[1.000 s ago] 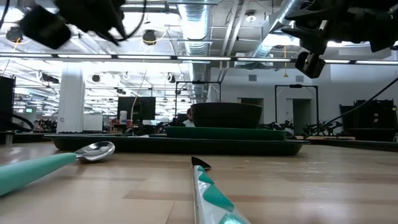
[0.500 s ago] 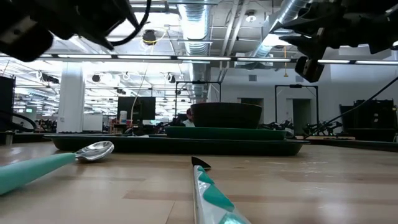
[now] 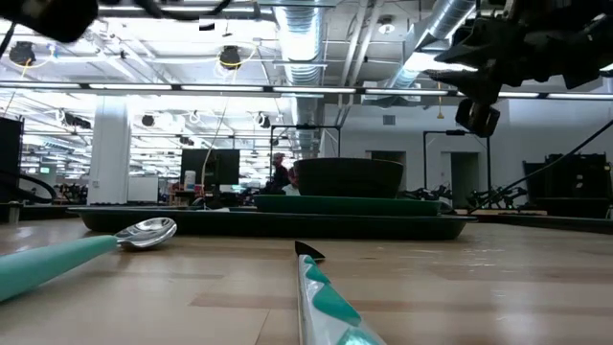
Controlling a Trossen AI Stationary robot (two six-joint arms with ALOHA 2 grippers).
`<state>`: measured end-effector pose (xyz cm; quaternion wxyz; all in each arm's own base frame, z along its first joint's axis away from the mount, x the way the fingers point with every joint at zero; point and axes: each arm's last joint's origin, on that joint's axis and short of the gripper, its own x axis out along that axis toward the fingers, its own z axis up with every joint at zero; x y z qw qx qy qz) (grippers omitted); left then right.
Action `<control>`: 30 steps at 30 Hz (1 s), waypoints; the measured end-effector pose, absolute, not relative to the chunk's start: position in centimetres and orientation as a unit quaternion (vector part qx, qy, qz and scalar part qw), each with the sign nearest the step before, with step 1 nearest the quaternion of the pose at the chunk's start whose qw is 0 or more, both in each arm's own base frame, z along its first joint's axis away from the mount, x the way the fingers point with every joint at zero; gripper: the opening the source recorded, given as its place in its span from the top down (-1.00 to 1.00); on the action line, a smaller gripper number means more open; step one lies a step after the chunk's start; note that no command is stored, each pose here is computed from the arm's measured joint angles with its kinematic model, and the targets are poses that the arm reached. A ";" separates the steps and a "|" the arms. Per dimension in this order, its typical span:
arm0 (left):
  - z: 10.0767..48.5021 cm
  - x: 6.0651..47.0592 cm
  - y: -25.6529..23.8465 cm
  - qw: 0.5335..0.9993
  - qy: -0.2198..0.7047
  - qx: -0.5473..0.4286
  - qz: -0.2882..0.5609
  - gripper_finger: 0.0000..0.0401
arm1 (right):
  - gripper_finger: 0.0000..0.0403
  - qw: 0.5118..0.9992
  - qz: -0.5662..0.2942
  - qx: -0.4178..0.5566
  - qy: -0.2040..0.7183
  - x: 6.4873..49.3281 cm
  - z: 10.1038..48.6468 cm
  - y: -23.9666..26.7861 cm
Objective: Set up tray
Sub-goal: Put the blue spoon on the black napkin to the right of the blue fork
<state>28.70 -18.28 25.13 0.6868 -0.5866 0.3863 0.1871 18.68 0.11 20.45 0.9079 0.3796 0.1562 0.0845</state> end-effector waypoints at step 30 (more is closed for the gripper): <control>23.1 34.4 -23.1 0.579 0.497 -0.490 0.422 0.49 | 0.63 0.910 0.207 0.342 0.112 17.0 22.9 0.5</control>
